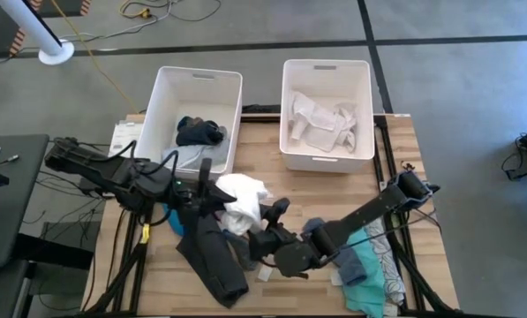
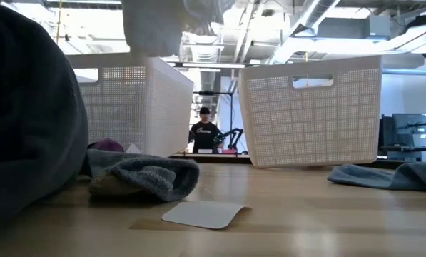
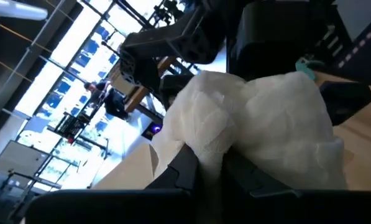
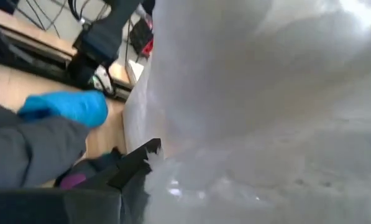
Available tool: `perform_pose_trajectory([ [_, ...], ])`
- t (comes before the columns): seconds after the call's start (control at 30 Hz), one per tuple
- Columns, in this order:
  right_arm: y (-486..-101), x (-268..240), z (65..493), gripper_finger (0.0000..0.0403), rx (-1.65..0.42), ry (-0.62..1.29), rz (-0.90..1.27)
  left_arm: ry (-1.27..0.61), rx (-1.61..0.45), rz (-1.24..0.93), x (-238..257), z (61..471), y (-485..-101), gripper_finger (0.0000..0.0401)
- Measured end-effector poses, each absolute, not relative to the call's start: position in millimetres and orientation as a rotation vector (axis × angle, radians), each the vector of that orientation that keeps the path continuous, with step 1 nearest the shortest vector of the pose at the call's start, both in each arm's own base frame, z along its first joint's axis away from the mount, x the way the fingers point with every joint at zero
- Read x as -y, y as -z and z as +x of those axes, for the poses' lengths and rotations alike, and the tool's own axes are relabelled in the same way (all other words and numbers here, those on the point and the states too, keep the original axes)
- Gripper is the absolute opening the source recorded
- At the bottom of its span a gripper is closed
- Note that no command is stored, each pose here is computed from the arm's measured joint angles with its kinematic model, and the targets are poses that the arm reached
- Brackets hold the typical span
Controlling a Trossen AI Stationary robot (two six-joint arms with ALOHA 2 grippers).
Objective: Sort clothes
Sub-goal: Put the rolled white dress into the right white bin
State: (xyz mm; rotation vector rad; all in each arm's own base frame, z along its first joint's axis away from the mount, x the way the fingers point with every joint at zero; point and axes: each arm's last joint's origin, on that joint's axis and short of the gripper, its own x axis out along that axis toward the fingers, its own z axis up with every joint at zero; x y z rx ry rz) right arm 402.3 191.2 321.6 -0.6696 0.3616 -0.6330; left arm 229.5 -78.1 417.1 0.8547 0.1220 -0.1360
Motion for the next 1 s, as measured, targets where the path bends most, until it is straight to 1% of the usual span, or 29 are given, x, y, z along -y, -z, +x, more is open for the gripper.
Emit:
perform_pose_trajectory([
  [0.17, -335, -198, 402, 0.0272, -0.301, 0.633, -0.716, 0.135, -0.108, 0.839, 78, 228, -419, 0.0025],
  [0.57, -356, -195, 406, 0.0272, -0.182, 0.62, -0.76, 0.263, -0.044, 0.765, 82, 227, -422, 0.0025],
  [0.7, -362, -192, 407, 0.0266, -0.129, 0.606, -0.758, 0.273, -0.04, 0.747, 82, 226, -422, 0.0025],
  [0.77, -364, -190, 408, 0.0252, -0.11, 0.6, -0.755, 0.291, -0.034, 0.736, 83, 226, -422, 0.0025],
  [0.83, -364, -188, 410, 0.0224, -0.099, 0.587, -0.758, 0.293, -0.033, 0.73, 83, 226, -423, 0.0025],
  [0.9, -364, -187, 411, 0.0182, -0.092, 0.571, -0.774, 0.295, -0.036, 0.717, 83, 226, -423, 0.0032],
  [1.0, -364, -186, 412, 0.0102, -0.085, 0.548, -0.792, 0.302, -0.04, 0.705, 83, 226, -422, 0.004],
])
